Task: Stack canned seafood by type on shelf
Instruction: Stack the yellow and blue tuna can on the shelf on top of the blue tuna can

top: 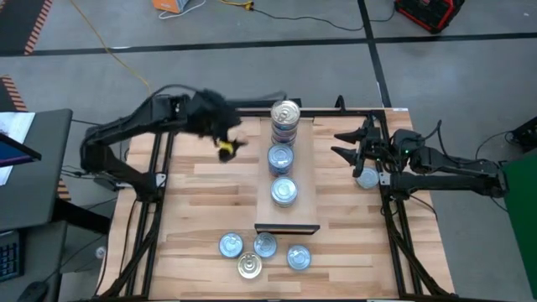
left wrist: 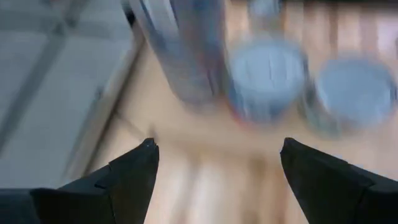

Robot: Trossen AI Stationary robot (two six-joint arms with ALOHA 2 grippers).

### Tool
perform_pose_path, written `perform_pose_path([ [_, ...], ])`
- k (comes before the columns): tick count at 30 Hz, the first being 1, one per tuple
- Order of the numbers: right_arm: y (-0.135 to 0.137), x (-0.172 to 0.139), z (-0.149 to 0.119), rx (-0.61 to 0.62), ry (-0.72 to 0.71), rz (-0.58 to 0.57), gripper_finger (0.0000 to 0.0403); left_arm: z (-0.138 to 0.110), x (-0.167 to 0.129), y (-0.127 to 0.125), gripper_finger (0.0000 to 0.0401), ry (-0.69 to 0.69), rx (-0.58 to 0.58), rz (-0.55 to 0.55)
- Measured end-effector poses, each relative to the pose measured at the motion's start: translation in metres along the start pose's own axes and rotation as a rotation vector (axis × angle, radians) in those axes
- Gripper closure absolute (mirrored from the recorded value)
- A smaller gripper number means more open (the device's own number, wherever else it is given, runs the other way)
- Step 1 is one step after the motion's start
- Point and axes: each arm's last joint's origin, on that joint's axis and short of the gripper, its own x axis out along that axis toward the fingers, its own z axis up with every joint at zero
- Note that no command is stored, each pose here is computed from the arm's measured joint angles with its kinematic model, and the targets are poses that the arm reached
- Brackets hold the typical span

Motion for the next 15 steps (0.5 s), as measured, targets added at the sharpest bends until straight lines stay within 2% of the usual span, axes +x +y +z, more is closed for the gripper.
perform_pose_path([
  [6, 0.000, 0.000, -0.002, 0.024, 0.016, -0.002, 0.0159, -0.062, 0.006, -0.039, 0.0081, 0.340, -0.116, -0.064],
  [11, 0.000, 0.000, -0.002, 0.025, 0.025, -0.004, 0.0159, -0.110, 0.011, -0.060, 0.0081, 0.471, -0.260, -0.140],
  [15, 0.000, 0.000, -0.002, 0.025, 0.025, -0.004, 0.0159, -0.143, 0.016, -0.081, 0.0081, 0.468, -0.306, -0.221],
])
